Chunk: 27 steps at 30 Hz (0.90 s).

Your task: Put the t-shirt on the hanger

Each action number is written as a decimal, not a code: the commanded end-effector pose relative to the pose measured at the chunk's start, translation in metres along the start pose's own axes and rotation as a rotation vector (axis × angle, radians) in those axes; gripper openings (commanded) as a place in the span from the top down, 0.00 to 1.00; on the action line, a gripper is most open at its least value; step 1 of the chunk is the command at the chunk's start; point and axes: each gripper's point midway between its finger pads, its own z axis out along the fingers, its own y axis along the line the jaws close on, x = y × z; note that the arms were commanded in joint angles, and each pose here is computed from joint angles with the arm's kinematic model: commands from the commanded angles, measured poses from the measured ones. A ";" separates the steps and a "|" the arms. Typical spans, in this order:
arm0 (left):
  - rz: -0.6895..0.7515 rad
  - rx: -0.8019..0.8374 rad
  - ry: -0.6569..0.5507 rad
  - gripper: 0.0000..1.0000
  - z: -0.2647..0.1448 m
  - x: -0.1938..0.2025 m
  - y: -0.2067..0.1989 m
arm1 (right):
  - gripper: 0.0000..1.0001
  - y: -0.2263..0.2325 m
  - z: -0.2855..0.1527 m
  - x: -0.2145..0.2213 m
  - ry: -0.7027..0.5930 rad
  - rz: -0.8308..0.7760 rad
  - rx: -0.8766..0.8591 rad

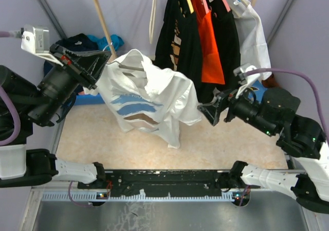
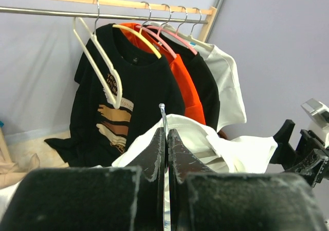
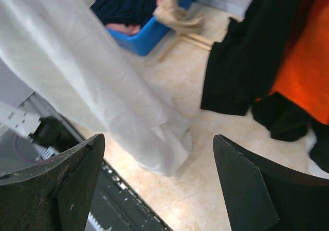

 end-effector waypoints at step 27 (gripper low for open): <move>0.050 -0.066 0.042 1.00 0.008 0.032 0.010 | 1.00 0.034 -0.020 -0.082 -0.274 -0.017 -0.175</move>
